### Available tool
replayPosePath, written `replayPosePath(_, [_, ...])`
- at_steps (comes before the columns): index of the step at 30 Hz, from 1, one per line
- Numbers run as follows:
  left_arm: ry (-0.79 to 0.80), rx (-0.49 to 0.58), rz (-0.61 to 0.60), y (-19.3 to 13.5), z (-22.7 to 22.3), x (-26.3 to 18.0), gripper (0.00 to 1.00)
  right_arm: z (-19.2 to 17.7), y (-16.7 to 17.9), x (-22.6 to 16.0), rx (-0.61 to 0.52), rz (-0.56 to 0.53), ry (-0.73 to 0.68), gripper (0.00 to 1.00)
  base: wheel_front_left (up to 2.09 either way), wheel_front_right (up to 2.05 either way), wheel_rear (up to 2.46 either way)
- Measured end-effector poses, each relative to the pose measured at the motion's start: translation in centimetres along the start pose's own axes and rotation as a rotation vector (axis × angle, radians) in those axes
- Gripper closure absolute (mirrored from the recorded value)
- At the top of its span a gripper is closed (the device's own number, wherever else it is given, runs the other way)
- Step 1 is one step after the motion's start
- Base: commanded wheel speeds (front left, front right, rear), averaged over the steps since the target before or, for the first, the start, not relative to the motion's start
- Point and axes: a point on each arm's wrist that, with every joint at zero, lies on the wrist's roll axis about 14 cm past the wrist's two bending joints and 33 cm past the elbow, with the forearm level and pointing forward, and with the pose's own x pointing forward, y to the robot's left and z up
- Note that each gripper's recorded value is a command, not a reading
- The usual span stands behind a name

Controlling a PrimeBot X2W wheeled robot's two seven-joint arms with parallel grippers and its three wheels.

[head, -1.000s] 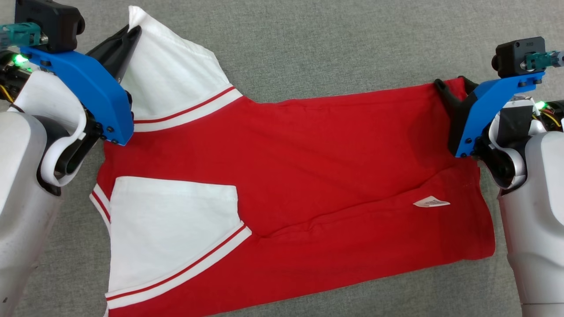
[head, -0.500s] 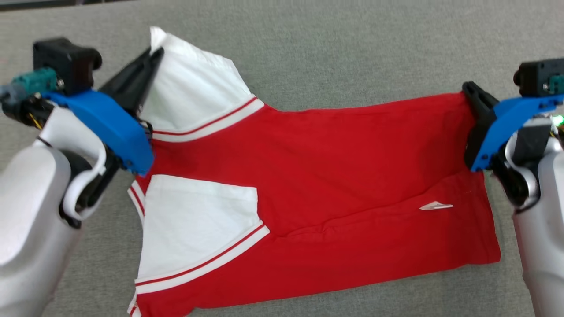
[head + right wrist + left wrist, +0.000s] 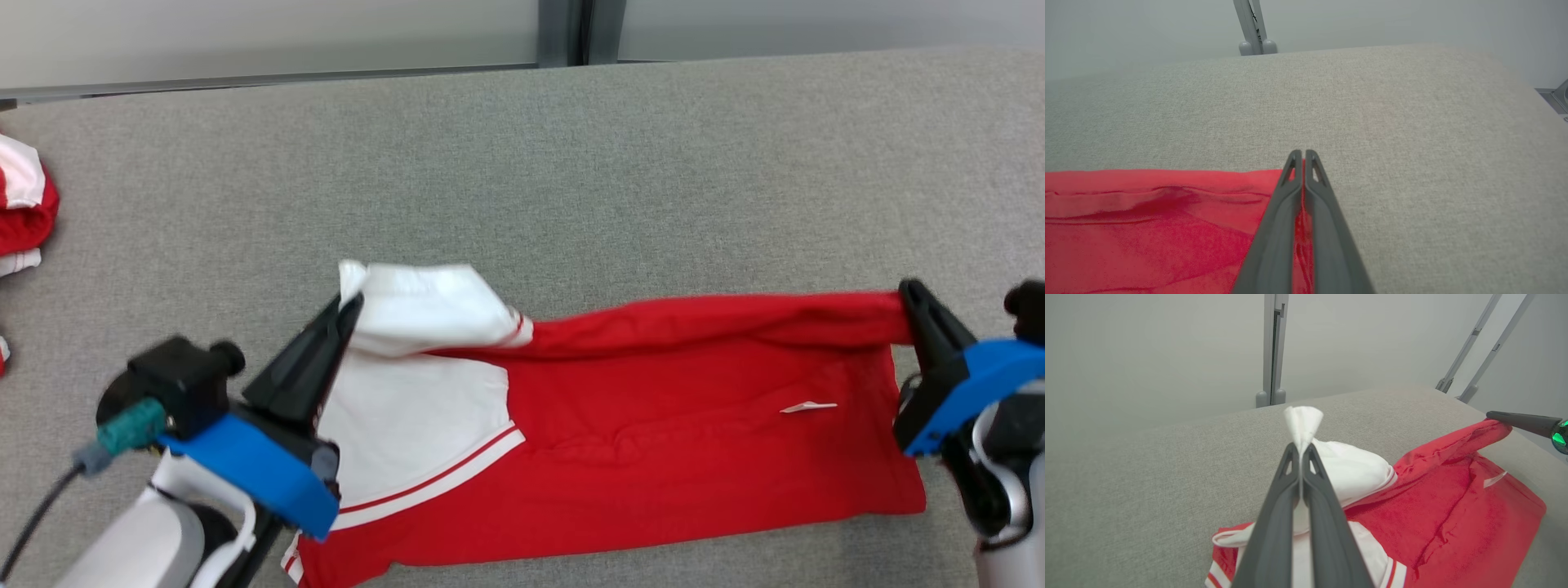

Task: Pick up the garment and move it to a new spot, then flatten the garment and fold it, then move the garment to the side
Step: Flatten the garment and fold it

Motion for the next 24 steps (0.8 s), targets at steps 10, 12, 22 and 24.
replayPosePath(10, [0.060, -0.135, 0.082, -1.2, -5.4, -3.6, 1.00, -4.7, 0.0, -3.8, 0.079, -0.025, 0.090, 1.00, 0.00, 0.00, 0.00])
replayPosePath(12, [0.079, -0.151, 0.080, -1.6, -6.4, -3.8, 1.00, -5.2, 0.0, -4.2, 0.088, -0.027, 0.098, 0.82, 0.00, 0.00, 0.00])
replayPosePath(22, [-0.013, -0.261, 0.142, -1.5, -7.5, -5.4, 0.00, -7.1, -1.6, -5.7, 0.162, -0.092, 0.081, 0.00, 0.00, 0.00, 0.00])
replayPosePath(24, [-0.040, -0.274, 0.177, -1.0, -7.3, -5.9, 0.00, -7.4, -1.9, -6.0, 0.172, -0.104, 0.081, 0.00, 0.00, 0.00, 0.00])
